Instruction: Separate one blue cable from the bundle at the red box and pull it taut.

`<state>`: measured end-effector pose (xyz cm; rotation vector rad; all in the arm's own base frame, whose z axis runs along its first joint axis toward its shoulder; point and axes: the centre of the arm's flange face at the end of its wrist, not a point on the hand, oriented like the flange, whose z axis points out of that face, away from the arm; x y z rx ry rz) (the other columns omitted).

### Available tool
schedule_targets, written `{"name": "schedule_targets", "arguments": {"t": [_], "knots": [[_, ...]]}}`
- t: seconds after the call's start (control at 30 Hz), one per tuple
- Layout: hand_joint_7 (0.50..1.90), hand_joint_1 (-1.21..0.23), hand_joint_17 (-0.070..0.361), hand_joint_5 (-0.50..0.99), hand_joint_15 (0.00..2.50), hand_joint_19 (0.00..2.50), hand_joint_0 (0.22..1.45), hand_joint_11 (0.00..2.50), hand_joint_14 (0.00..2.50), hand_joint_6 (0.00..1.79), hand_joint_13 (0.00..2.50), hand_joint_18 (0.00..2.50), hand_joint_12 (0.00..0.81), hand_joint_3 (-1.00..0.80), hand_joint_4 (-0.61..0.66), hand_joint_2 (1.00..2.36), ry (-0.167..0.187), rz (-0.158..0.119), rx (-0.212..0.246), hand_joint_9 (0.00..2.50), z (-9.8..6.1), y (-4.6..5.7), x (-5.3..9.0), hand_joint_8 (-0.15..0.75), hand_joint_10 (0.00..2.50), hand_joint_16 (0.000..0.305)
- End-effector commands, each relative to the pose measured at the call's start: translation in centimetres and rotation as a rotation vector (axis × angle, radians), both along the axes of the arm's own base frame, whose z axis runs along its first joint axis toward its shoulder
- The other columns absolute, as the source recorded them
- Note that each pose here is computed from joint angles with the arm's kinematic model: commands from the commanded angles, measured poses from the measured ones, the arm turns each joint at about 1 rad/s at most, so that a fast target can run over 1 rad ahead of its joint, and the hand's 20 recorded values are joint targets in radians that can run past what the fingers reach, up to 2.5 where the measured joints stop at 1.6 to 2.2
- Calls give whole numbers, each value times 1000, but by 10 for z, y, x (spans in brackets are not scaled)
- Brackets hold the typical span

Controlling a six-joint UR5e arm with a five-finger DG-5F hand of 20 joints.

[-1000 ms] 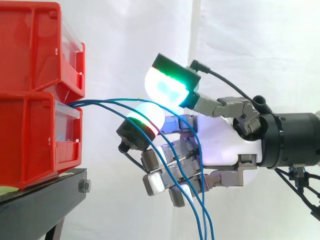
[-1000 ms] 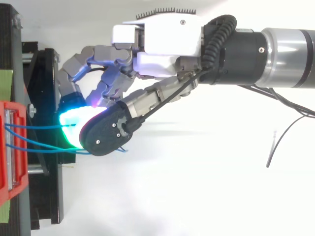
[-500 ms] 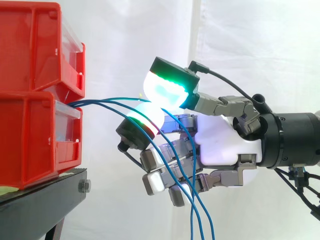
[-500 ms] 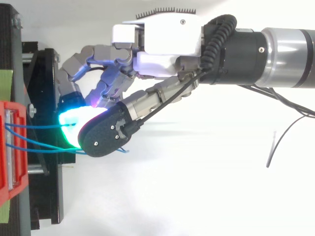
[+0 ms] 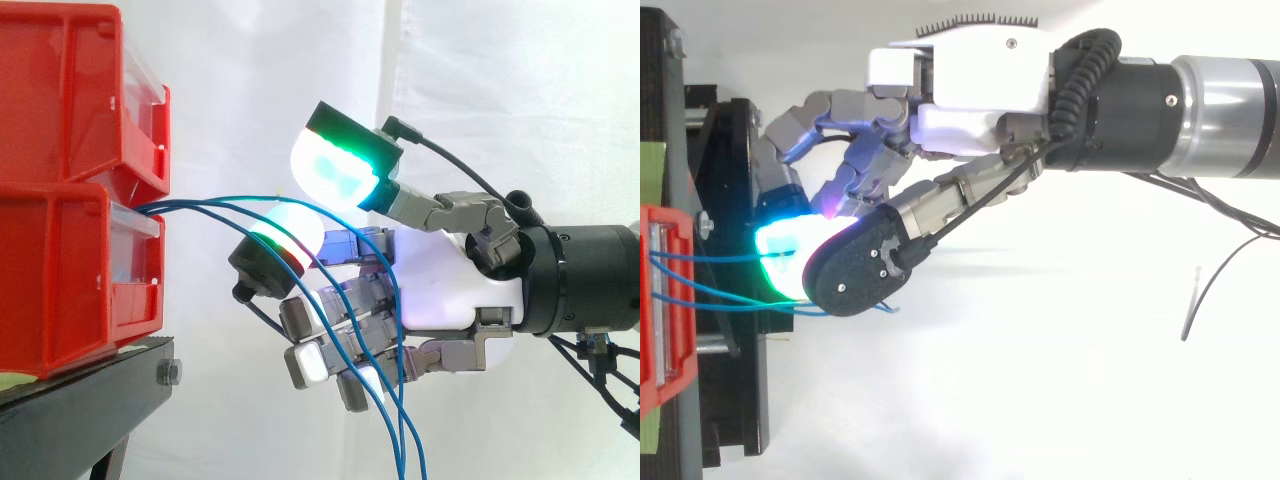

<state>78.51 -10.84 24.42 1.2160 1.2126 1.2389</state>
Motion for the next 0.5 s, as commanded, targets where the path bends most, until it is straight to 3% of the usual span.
{"name": "schedule_targets", "arguments": {"t": [0.0, 0.17, 0.47], "knots": [[1128, -561, 109, -105, 615, 812, 553, 887, 20, 759, 875, 915, 410, -500, 29, 1000, 0, 0, 0, 886, 0, 0, 0, 262, 23, 49], [1181, -571, 105, -101, 606, 813, 610, 882, 20, 769, 869, 902, 401, -387, 6, 1009, 2, 0, 0, 887, 0, 0, 0, 252, 23, 47], [1214, -653, 108, -87, 599, 800, 577, 840, 20, 797, 879, 922, 405, -152, -86, 1021, 0, 0, 0, 892, 0, 0, 0, 253, 22, 48]]}}
